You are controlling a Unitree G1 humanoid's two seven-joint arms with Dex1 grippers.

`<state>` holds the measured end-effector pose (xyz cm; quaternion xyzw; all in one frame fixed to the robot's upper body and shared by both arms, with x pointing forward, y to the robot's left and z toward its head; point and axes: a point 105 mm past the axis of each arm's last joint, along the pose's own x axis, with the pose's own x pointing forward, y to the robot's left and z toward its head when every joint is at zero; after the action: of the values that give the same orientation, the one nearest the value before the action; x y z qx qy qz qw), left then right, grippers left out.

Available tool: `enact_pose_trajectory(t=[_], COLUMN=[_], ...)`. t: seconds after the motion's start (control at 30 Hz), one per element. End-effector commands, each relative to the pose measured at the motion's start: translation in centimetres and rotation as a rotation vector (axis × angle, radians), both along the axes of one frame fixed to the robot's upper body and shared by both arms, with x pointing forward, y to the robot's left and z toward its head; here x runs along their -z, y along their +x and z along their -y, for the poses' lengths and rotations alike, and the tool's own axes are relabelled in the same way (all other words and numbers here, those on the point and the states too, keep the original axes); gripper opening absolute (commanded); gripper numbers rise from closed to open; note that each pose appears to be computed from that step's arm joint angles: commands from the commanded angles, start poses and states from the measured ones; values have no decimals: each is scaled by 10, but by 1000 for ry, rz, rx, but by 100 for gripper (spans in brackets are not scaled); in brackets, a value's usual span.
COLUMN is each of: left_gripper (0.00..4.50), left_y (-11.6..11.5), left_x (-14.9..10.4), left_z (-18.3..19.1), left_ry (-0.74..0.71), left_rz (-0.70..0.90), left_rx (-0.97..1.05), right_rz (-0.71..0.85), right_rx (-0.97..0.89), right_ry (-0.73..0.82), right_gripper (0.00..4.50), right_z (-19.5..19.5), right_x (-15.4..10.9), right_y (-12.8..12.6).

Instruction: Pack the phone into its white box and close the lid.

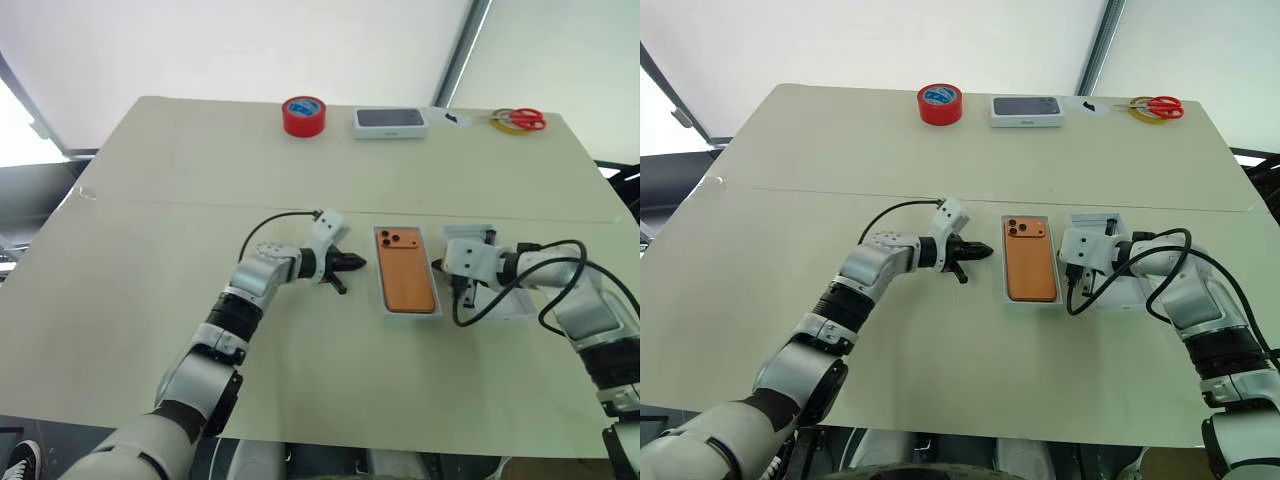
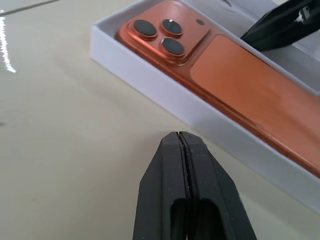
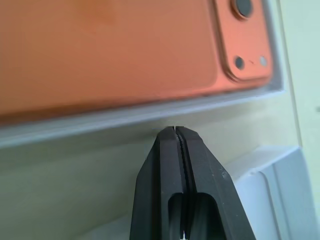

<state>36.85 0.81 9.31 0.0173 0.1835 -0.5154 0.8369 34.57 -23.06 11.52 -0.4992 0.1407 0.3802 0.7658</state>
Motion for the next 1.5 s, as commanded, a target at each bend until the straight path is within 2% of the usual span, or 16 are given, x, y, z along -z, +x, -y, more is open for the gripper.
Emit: enact_pose_trajectory(t=[0.03, 0.17, 0.23, 0.27, 0.33, 0.4, 0.47, 0.57, 0.63, 0.73, 0.8, 1.0, 1.2, 1.5], left_gripper=[4, 4, 4, 28, 94, 189, 297, 447, 447, 447, 447, 447, 447, 447], left_y=[1, 0, -3, -9, -17, -21, -28, -49, -65, -77, -81, -90, -91, -90], left_x=[-15, -28, -35, -43, -55, -65, -69, -71, -62, -52, -49, -45, -47, -47], left_z=[-20, -48, -62, -71, -81, -97, -108, -129, -141, -148, -148, -148, -154, -151], left_ry=[-23, -35, -39, -79, -126, -89, -64, -19, 16, 17, 20, 36, 43, 61], left_rz=[61, 127, 165, 176, 204, 316, 383, 485, 513, 505, 531, 581, 615, 619], left_rx=[-27, -74, -85, -68, -42, -50, -38, 7, 44, 55, 51, 94, 128, 127], right_rz=[38, 26, -13, -34, -49, -8, -12, -22, 18, -95, -235, -353, -345, -408], right_rx=[17, 30, 32, 83, 132, 152, 180, 234, 354, 573, 579, 729, 813, 1018], right_ry=[-35, -50, 21, 137, 262, 308, 359, 408, 378, 523, 547, 545, 456, 514], right_gripper=[0, 0, 0, 25, 92, 184, 294, 296, 296, 296, 296, 296, 296, 296], right_z=[13, 24, 21, 19, 16, 16, 16, 9, 22, 36, 21, 19, 28, 27], right_x=[-7, -6, -10, -19, -31, -44, -49, -51, -52, -45, -34, -33, -33, -33], right_y=[5, 3, -2, 0, 2, 4, 2, -7, -8, -14, -31, -38, -32, -20])
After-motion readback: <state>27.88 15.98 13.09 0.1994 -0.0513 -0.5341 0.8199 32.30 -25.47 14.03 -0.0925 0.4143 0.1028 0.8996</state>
